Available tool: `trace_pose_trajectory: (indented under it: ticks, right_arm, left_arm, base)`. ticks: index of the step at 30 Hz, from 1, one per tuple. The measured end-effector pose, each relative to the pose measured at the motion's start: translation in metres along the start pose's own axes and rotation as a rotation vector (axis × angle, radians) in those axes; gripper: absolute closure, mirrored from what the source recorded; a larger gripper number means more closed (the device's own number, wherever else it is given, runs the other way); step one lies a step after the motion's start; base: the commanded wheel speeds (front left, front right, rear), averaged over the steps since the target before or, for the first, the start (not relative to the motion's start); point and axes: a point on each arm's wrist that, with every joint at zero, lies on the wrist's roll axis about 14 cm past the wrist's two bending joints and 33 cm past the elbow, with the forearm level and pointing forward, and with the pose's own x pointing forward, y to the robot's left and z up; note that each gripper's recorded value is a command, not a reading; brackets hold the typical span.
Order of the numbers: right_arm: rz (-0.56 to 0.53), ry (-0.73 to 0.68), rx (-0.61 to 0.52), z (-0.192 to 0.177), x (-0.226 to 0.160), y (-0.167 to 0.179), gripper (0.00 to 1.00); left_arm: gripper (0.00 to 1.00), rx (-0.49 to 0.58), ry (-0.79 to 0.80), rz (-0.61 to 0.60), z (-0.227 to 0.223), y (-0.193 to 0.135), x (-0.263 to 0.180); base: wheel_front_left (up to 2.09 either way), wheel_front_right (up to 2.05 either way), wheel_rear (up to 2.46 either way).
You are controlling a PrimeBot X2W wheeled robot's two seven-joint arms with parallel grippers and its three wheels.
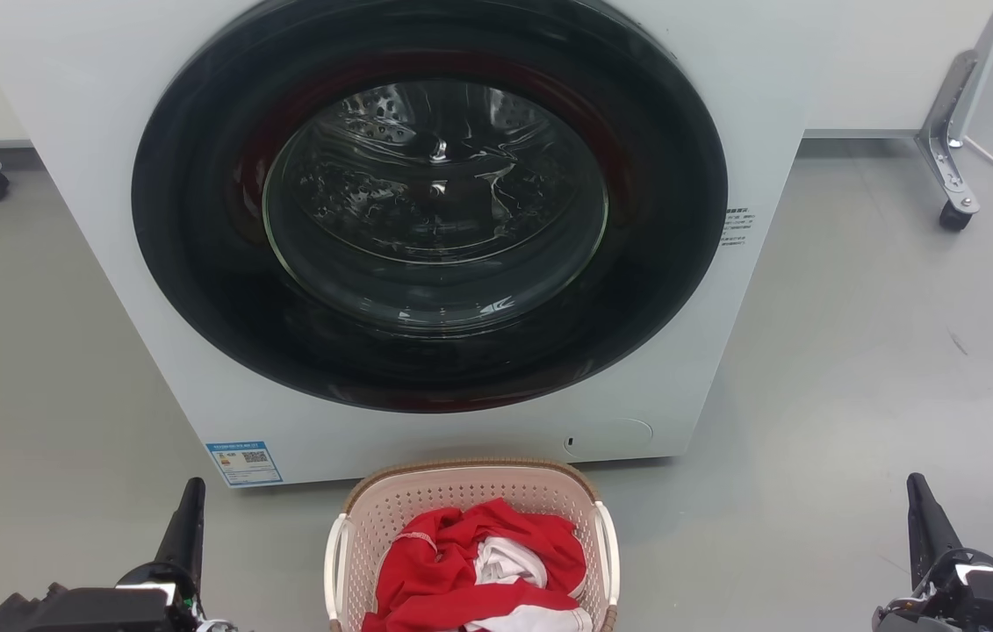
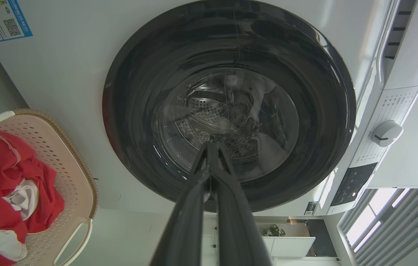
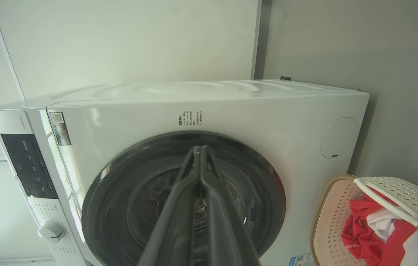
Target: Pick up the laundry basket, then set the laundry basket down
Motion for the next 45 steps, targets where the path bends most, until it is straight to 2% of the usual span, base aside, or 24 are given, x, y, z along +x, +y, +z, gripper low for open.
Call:
trace_pose_trajectory:
  ticks: [45]
  right_arm:
    - [0.0, 0.0, 0.0, -0.0001, 0.0, 0.0, 1.0]
  left_arm:
    - [1.0, 0.0, 0.0, 0.0, -0.0001, 0.0001, 0.0]
  base:
    - [0.0, 0.0, 0.0]
